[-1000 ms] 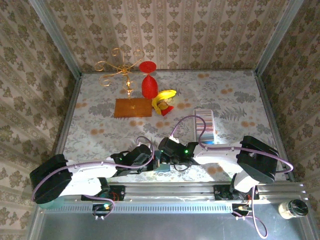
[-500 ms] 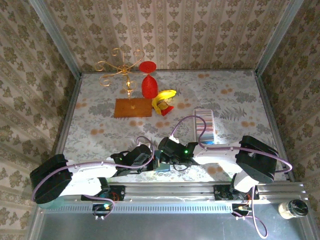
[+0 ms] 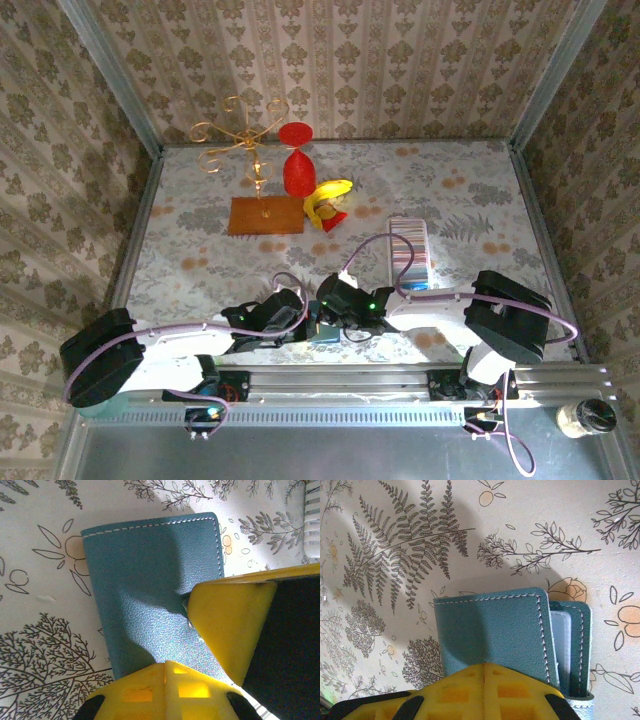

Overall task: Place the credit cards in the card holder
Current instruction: Close the button on the card holder.

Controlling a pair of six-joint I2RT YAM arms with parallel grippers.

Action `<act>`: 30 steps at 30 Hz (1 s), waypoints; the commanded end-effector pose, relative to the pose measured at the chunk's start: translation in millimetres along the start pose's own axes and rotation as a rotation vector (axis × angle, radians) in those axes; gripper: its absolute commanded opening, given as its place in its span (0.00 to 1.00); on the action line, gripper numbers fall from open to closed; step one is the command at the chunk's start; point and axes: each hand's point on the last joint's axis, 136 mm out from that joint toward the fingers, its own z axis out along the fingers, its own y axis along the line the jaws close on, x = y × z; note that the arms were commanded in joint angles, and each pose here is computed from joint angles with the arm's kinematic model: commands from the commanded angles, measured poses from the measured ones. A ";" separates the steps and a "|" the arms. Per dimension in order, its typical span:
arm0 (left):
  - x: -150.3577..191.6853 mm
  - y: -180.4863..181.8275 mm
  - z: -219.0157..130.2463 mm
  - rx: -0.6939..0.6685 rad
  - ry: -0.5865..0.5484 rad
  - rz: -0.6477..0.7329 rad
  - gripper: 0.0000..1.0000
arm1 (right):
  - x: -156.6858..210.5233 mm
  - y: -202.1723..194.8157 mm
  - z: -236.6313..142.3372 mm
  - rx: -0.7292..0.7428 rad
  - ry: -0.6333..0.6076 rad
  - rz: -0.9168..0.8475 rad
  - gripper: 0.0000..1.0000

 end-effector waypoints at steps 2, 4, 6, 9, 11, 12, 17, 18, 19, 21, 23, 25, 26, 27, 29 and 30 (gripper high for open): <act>15.6 16.2 3.2 -0.043 0.045 -0.011 0.00 | 25.5 -32.0 7.9 0.090 0.070 -0.007 0.00; 15.4 17.5 3.2 -0.049 0.043 -0.012 0.00 | 26.6 -34.4 3.1 0.106 0.063 -0.023 0.00; 14.6 17.3 3.1 -0.050 0.039 -0.012 0.00 | 29.5 -37.4 1.8 0.115 0.058 -0.031 0.00; 13.9 17.1 2.7 -0.052 0.037 -0.012 0.00 | 35.5 -48.7 4.7 0.142 0.063 -0.034 0.00; 13.9 17.5 2.5 -0.054 0.037 -0.012 0.00 | 38.5 -57.5 5.2 0.156 0.065 -0.033 0.00; 13.8 17.5 2.3 -0.054 0.036 -0.012 0.00 | 38.8 -60.8 3.8 0.163 0.059 -0.036 0.00; 12.6 19.7 0.8 -0.062 0.026 -0.019 0.00 | 42.5 -64.8 -4.1 0.165 0.045 -0.080 0.00; 12.3 19.8 0.7 -0.063 0.024 -0.018 0.00 | 43.8 -65.4 -4.3 0.166 0.048 -0.090 0.00; 11.9 20.2 0.7 -0.065 0.022 -0.020 0.00 | 45.4 -66.5 -3.5 0.167 0.052 -0.099 0.00; 11.8 20.4 1.2 -0.065 0.022 -0.025 0.00 | 48.3 -69.0 -1.4 0.172 0.058 -0.104 0.00; 12.3 21.1 1.6 -0.068 0.024 -0.029 0.00 | 51.7 -68.3 1.1 0.165 0.064 -0.109 0.00; 12.3 22.0 1.8 -0.071 0.023 -0.035 0.00 | 54.8 -70.8 2.2 0.178 0.064 -0.130 0.00; 12.5 22.9 1.7 -0.073 0.022 -0.039 0.00 | 55.7 -72.7 2.1 0.188 0.058 -0.142 0.00; 12.4 23.5 1.8 -0.075 0.020 -0.042 0.00 | 57.4 -76.3 2.0 0.200 0.057 -0.154 0.00; 12.3 25.6 1.6 -0.084 0.019 -0.047 0.00 | 61.2 -83.7 0.7 0.218 0.049 -0.185 0.00; 12.1 26.1 1.4 -0.086 0.017 -0.050 0.00 | 62.8 -88.9 -0.4 0.228 0.042 -0.196 0.00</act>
